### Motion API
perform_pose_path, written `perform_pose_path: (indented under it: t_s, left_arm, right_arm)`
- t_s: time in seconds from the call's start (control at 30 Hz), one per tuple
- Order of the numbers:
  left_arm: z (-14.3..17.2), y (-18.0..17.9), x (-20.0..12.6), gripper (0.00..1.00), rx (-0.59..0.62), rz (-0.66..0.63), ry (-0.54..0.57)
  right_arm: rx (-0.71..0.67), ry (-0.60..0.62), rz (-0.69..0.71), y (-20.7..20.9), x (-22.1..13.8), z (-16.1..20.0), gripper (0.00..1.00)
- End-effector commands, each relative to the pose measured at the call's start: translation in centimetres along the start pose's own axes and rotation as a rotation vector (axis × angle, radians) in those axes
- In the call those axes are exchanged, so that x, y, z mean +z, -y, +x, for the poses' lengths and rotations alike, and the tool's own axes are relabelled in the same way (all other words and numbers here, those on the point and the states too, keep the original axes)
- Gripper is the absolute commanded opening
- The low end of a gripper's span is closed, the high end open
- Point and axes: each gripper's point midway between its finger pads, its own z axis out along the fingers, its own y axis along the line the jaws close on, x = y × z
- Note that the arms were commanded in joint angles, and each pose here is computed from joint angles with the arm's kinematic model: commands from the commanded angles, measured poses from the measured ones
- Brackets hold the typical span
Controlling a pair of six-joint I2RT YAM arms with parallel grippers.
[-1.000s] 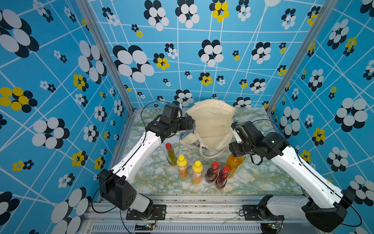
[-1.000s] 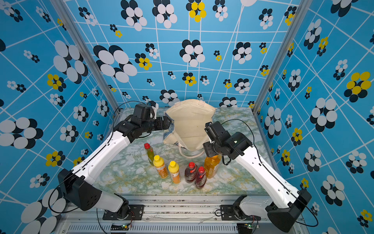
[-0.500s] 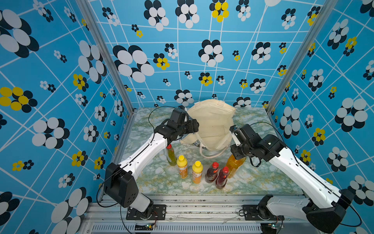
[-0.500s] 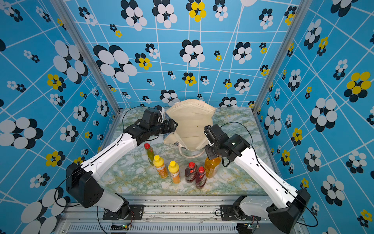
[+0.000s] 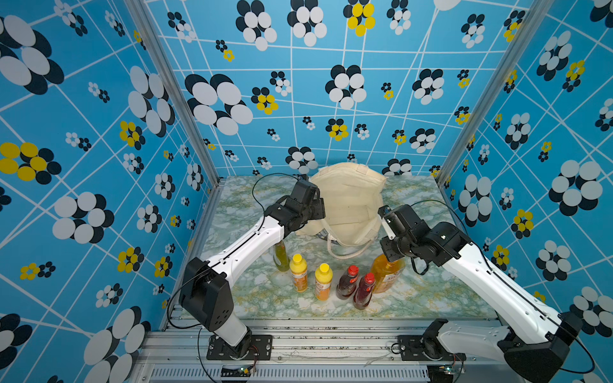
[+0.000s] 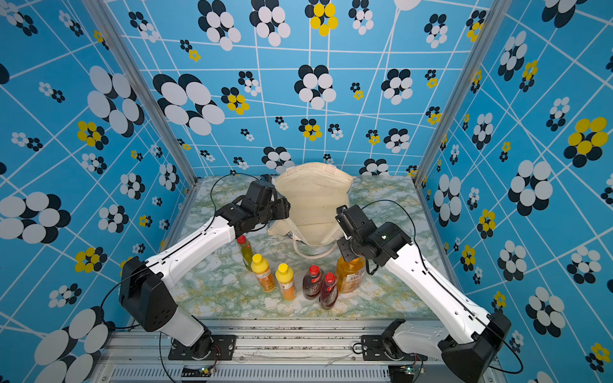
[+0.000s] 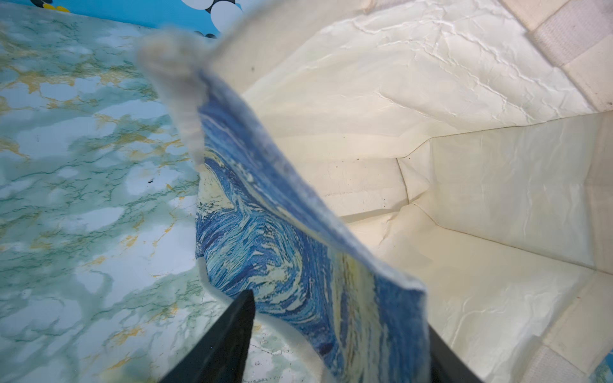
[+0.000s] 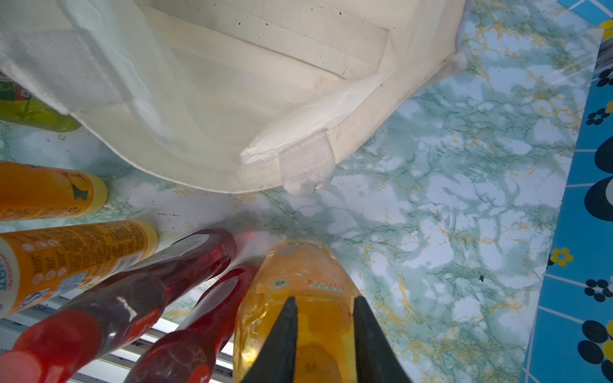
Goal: Pack dish soap into the shopping bag
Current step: Pick up the bottle of dish soap at the center of the board.
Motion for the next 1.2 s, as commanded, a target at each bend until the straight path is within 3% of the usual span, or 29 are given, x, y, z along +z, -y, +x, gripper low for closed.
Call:
perform_pose_path:
  t_s: [0.0,0.23,0.5,0.83,1.17]
  left_arm:
    - [-0.5,-0.1,0.3,0.53,0.003,-0.022,0.014]
    - [-0.5,0.4,0.5,0.24,-0.012,0.002,0.016]
    - [0.3,1.0,1.0,0.06,-0.013,0.030,-0.013]
    - [0.6,2.3,1.3,0.00,0.005,0.077,-0.055]
    - [0.8,3.4,1.2,0.00,0.037,0.132,-0.083]
  right_arm:
    - [0.013,0.099,0.044,1.2,-1.8,-1.6,0.03]
    - [0.041,0.218,0.121,3.4,-5.3,-3.7,0.00]
    - [0.073,0.434,0.162,5.6,-12.1,-8.9,0.00]
    - [0.039,0.661,0.180,6.7,-19.3,-15.8,0.00]
    - [-0.036,0.799,0.098,4.7,-22.8,-22.7,0.00]
